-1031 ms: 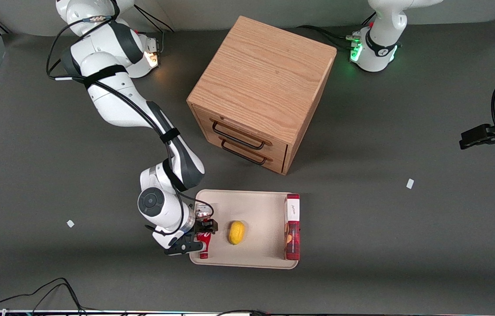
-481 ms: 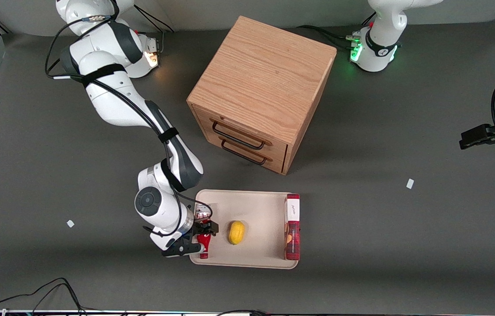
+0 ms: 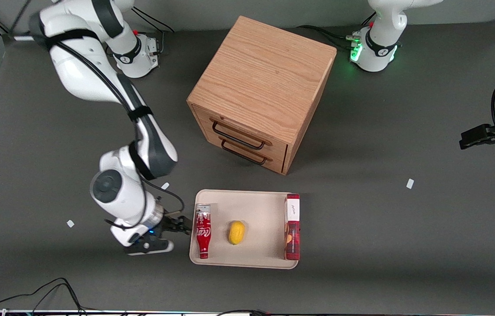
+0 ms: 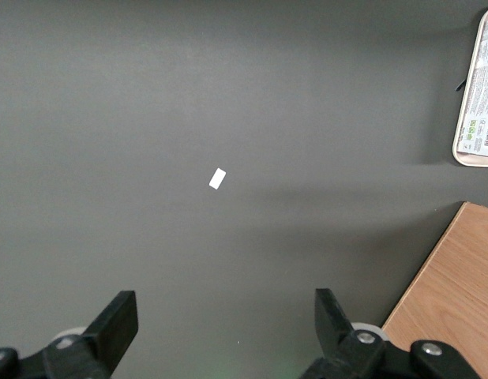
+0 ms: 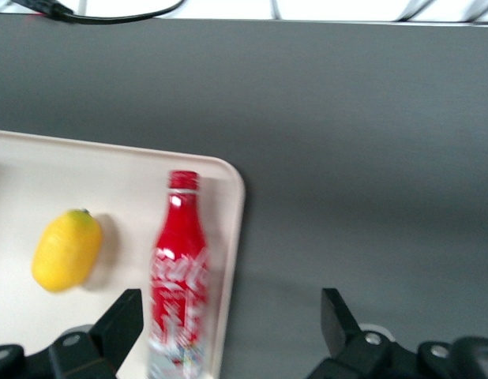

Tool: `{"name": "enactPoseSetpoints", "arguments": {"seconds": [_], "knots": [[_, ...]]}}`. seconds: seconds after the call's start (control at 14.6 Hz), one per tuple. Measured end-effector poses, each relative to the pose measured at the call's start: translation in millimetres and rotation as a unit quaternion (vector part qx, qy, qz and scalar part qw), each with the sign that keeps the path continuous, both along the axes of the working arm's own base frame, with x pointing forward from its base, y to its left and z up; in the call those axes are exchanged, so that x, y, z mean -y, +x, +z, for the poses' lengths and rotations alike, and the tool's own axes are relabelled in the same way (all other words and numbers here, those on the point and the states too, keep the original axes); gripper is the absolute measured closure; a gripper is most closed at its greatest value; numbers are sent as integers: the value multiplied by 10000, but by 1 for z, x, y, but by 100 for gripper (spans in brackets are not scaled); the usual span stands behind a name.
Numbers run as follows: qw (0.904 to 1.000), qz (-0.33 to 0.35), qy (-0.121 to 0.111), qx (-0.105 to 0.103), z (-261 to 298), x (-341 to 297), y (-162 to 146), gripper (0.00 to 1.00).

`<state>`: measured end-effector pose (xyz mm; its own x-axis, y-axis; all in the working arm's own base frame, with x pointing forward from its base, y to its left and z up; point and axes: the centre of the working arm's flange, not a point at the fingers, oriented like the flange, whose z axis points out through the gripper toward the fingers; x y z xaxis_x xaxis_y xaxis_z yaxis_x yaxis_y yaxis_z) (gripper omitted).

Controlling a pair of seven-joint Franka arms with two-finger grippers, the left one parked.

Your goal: Place coke bottle on tray

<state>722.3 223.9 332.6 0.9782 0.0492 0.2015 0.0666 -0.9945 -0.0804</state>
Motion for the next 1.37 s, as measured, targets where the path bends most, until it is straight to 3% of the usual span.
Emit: {"name": "enactPoseSetpoints", "arguments": {"seconds": [0.21,0.55,0.69,0.82,0.96,1.17,1.37], "knots": [[9997,-201,-80,-97,53,58,-39,0],[9929,-560,-200,-1030,134,131,-125,0],[9904,-621,-165,-1222,161,148,-149,0],[9903,-690,-84,-1200,181,163,-170,0],[9914,-817,7,-1022,205,185,-186,0],[9935,-861,-200,-712,236,210,-203,0],[9929,-844,-215,-813,242,213,-212,0]]}}
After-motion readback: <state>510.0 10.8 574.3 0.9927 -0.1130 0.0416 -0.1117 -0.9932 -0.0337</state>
